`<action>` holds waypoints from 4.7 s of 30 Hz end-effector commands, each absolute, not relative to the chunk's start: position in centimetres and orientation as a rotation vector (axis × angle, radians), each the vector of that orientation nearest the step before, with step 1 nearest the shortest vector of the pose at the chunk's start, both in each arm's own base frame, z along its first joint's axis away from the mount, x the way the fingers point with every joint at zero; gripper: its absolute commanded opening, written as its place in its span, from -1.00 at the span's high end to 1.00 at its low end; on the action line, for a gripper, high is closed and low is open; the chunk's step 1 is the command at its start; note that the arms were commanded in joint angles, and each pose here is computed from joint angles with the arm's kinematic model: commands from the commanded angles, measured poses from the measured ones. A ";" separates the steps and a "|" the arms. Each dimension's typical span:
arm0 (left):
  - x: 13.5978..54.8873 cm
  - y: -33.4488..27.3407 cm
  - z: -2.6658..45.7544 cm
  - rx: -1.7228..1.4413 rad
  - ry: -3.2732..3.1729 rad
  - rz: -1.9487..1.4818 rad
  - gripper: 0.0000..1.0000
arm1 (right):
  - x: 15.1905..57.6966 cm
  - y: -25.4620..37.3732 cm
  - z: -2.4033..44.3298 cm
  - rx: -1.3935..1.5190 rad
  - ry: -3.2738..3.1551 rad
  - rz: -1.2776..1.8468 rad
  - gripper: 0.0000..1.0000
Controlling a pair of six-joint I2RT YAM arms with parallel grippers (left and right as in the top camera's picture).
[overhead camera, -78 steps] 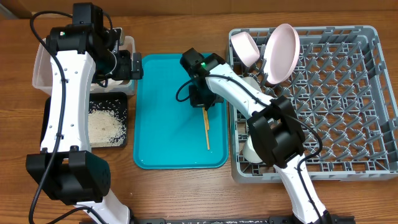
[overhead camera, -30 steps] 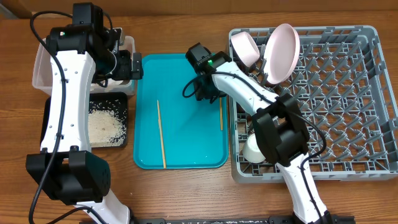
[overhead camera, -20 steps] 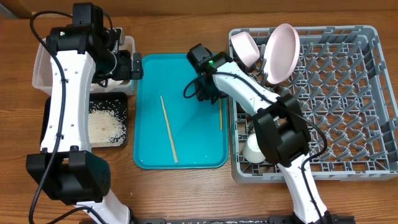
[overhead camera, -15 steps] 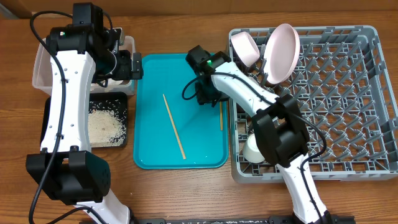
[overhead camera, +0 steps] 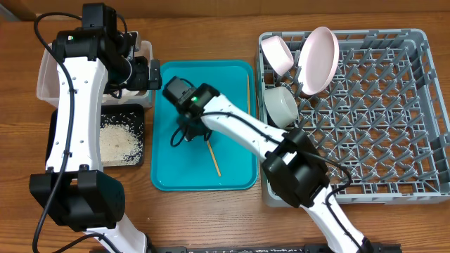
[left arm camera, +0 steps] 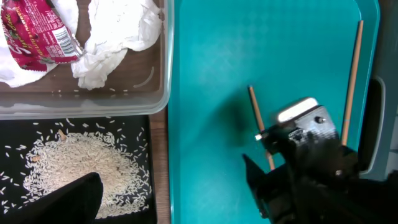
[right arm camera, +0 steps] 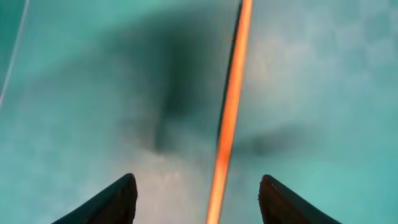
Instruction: Sort waste into correct bins and load items into the dishwasher
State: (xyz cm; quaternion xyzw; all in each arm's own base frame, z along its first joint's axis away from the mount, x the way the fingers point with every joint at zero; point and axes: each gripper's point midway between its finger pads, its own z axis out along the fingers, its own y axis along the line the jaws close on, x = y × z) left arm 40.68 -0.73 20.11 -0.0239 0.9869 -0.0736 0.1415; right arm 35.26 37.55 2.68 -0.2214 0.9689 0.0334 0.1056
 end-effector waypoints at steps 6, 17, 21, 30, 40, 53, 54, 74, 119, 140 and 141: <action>41.0 -0.7 20.5 -0.080 2.836 -0.209 -1.00 | 36.1 33.8 -0.5 -0.609 2.883 -0.063 -0.27; 41.0 -0.7 20.5 -0.080 2.836 -0.209 -1.00 | 34.6 34.7 -0.8 -0.550 2.978 0.079 0.75; 41.0 -0.7 20.5 -0.080 2.836 -0.209 -1.00 | 34.6 34.3 -0.8 -0.519 2.995 0.070 0.91; 41.0 -0.7 20.5 -0.080 2.836 -0.209 -1.00 | 35.9 32.8 -0.8 -0.418 3.026 0.088 0.92; 41.0 -0.7 20.5 -0.080 2.836 -0.209 -1.00 | 37.0 32.2 -0.1 -0.379 3.012 0.105 0.92; 41.0 -0.7 20.5 -0.080 2.836 -0.209 -1.00 | 38.5 32.2 4.8 -0.355 2.971 0.118 0.92; 41.0 -0.7 20.5 -0.080 2.836 -0.209 -1.00 | 38.6 32.1 5.2 -0.349 2.966 0.122 0.92; 41.0 -0.7 20.5 -0.080 2.836 -0.209 -1.00 | 37.3 22.3 20.4 -0.167 2.863 0.113 0.92; 41.0 -0.7 20.5 -0.080 2.836 -0.209 -1.00 | 34.6 5.5 19.0 -0.051 3.003 -0.298 0.91; 41.0 -0.7 20.5 -0.080 2.836 -0.209 -1.00 | 38.0 14.7 23.6 -0.236 2.777 0.146 -0.03; 41.0 -0.7 20.5 -0.080 2.836 -0.209 -1.00 | 38.2 16.7 24.1 -0.276 2.737 0.200 -0.04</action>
